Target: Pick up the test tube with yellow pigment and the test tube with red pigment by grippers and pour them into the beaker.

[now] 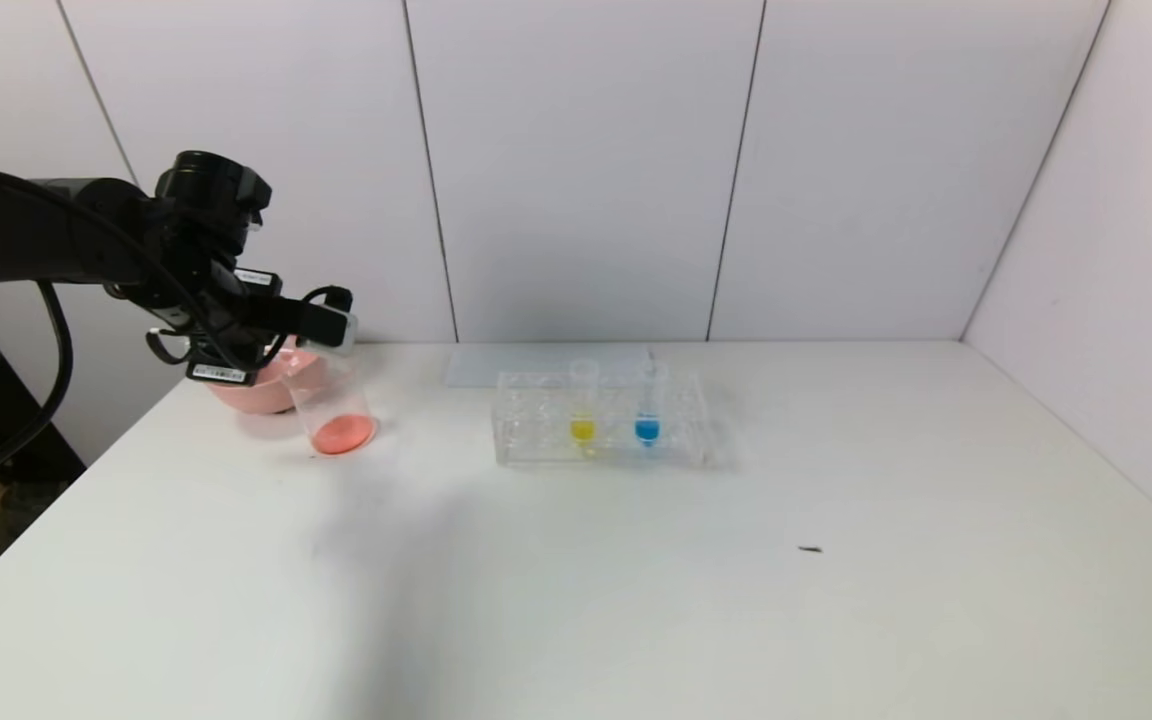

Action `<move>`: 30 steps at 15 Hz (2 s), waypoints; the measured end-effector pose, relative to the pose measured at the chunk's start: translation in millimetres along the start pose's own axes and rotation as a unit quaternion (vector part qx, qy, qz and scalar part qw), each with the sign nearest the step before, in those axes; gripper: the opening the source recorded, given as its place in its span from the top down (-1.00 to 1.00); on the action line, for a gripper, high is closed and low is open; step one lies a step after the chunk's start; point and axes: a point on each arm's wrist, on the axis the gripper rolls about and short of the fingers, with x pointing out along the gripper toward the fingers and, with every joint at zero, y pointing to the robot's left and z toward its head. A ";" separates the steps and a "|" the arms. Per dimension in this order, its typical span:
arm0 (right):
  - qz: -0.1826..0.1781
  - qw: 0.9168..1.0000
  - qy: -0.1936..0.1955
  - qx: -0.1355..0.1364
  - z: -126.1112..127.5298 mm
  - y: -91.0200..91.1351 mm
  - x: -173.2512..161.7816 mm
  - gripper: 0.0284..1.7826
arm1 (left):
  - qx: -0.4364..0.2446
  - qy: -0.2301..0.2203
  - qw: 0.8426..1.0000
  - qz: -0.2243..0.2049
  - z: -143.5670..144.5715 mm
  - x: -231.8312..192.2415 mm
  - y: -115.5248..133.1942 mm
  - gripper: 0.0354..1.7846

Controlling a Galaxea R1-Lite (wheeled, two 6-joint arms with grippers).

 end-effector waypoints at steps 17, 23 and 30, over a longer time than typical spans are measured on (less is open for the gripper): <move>0.000 1.000 0.000 0.000 0.0 0.0 0.0 -0.91 | 0.026 0.031 0.999 0.007 13.0 -5.3 1.9 0.54; 0.000 1.000 0.000 0.000 0.0 0.0 0.0 -0.91 | 0.040 0.052 0.998 0.005 15.6 -6.2 1.1 0.54; 0.000 1.000 0.000 0.000 0.0 0.0 0.0 -0.91 | 0.043 0.051 0.998 0.007 19.2 -8.6 1.2 0.54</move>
